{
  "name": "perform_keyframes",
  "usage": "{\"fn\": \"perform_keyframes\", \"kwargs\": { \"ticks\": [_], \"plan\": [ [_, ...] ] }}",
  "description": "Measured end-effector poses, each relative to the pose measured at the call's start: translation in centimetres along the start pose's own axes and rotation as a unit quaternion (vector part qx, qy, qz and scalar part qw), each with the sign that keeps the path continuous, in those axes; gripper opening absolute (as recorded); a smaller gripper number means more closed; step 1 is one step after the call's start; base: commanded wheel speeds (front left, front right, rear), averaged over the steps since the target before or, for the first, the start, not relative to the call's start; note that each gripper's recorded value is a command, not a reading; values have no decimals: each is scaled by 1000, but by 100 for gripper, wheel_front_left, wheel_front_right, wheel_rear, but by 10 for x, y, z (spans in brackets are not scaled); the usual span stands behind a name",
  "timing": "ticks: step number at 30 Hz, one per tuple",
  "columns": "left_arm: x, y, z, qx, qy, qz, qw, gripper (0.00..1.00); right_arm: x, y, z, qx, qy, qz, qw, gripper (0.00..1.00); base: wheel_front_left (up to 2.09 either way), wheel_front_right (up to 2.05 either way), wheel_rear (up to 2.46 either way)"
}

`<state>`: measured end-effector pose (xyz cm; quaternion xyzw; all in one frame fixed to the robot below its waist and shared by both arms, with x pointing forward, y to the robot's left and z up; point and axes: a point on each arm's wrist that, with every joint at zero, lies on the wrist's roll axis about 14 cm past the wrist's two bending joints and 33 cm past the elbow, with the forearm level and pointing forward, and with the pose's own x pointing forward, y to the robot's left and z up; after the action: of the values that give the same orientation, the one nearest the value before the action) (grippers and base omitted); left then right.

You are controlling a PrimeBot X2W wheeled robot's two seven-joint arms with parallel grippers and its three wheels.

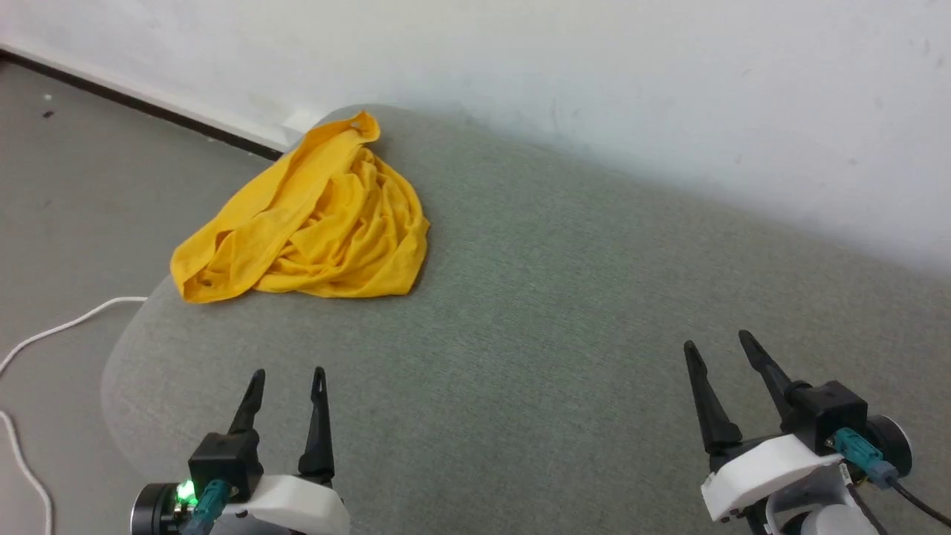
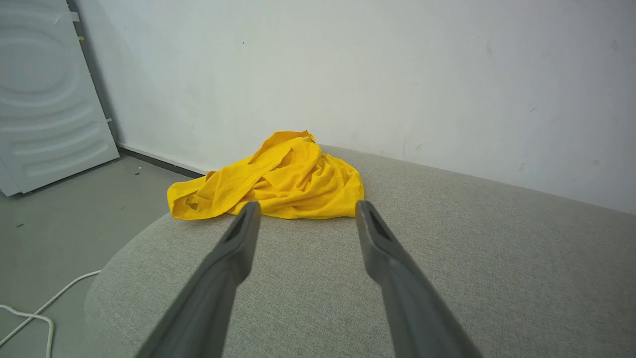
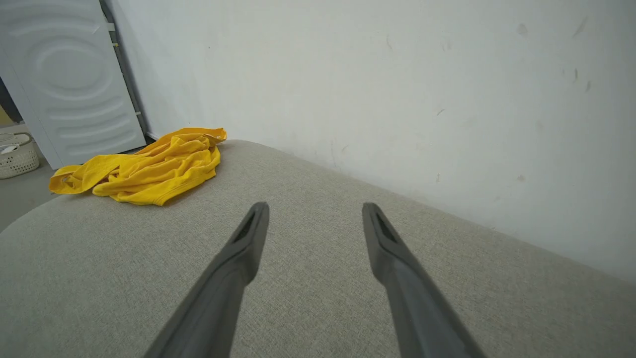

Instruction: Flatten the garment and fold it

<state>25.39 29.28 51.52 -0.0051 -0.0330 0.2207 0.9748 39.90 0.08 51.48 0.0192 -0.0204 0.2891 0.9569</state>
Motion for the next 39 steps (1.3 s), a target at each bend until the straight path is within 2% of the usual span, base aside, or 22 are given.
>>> {"fn": "perform_keyframes", "kwargs": {
  "ticks": [10, 39],
  "plan": [
    [-20, 25, -4, -2, 0, 38, 999, 100, 10, 25, 0, 2, -3, 38, 999, 100, 0, 0, 0],
    [-46, 60, -4, -16, -14, 108, 994, 100, 35, 67, -2, 11, -19, 103, 994, 100, 0, 0, 0]
  ]
}}
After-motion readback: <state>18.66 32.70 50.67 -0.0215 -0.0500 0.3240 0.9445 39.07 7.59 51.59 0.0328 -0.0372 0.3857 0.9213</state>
